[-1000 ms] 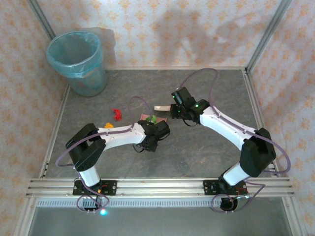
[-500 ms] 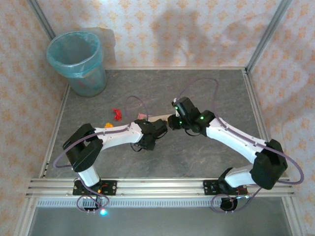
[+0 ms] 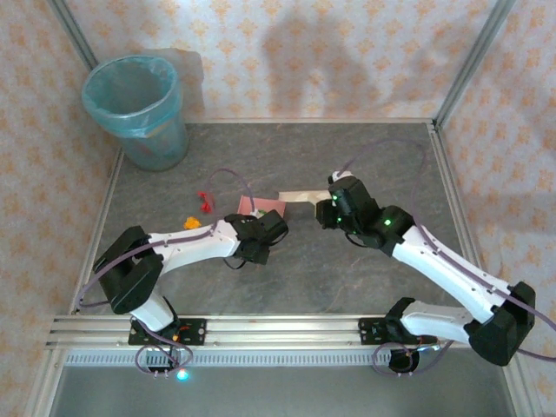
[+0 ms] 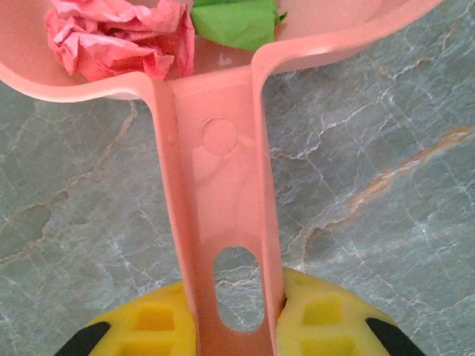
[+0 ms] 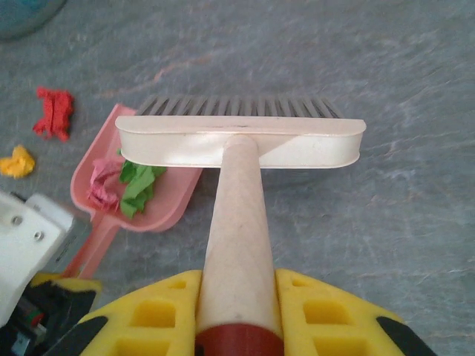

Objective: Sweep away the paper scraps from the table

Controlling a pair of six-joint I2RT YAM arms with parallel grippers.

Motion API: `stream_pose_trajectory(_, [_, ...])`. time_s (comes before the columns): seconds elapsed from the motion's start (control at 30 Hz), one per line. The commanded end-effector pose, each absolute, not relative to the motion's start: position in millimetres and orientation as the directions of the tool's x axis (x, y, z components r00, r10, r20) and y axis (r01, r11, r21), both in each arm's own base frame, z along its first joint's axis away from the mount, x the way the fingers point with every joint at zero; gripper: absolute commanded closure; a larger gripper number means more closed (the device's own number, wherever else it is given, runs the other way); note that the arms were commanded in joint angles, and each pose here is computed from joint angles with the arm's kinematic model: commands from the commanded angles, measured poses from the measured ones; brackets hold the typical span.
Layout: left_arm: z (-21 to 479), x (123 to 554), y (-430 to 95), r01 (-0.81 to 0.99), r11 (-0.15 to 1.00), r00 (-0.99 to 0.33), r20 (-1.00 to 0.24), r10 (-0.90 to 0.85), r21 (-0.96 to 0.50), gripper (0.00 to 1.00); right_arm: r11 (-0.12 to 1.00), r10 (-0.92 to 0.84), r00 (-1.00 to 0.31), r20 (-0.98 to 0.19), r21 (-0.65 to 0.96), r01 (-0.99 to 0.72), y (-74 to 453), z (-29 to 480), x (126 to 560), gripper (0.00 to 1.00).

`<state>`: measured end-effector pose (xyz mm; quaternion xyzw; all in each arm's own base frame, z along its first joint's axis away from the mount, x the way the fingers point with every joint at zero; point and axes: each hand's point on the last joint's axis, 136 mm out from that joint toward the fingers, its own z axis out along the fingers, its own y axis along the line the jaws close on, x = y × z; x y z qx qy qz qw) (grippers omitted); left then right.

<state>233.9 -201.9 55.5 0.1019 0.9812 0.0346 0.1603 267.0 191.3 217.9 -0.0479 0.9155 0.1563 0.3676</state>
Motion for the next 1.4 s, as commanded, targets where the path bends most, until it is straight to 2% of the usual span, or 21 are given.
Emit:
stream_pose_trajectory(0.0, [71, 245, -198, 0.146, 0.984, -0.904, -0.389, 0.175, 0.104, 1.0, 0.968, 0.181, -0.611, -0.771, 0.248, -0.026, 154, 251, 286, 1.0])
stream_pose_trajectory(0.2, [90, 244, -191, 0.106, 0.99, -0.902, -0.41, 0.136, 0.097, 1.0, 0.919, 0.383, -0.419, -0.823, 0.386, 0.082, 117, 243, 292, 1.0])
stream_pose_trajectory(0.3, [105, 244, -187, 0.082, 0.992, -0.9, -0.421, 0.116, 0.098, 1.0, 0.9, 0.43, -0.379, -0.82, 0.421, 0.11, 108, 232, 293, 1.0])
stream_pose_trajectory(0.43, [135, 245, -184, 0.055, 0.995, -0.892, -0.445, 0.086, 0.083, 1.0, 0.889, 0.44, -0.399, -0.804, 0.452, 0.071, 116, 230, 293, 1.0])
stream_pose_trajectory(0.7, [210, 265, -163, -0.036, 0.999, -0.873, -0.488, -0.02, 0.024, 1.0, 0.819, 0.455, -0.497, -0.739, 0.567, -0.093, 164, 205, 296, 1.0])
stream_pose_trajectory(1.07, [301, 319, -111, -0.194, 0.979, -0.839, -0.506, -0.202, -0.07, 1.0, 0.79, 0.462, -0.518, -0.72, 0.599, -0.128, 173, 197, 294, 1.0])
stream_pose_trajectory(1.37, [357, 370, -74, -0.304, 0.921, -0.743, -0.545, -0.388, -0.241, 1.0, 0.79, 0.457, -0.535, -0.71, 0.601, -0.122, 176, 192, 295, 1.0])
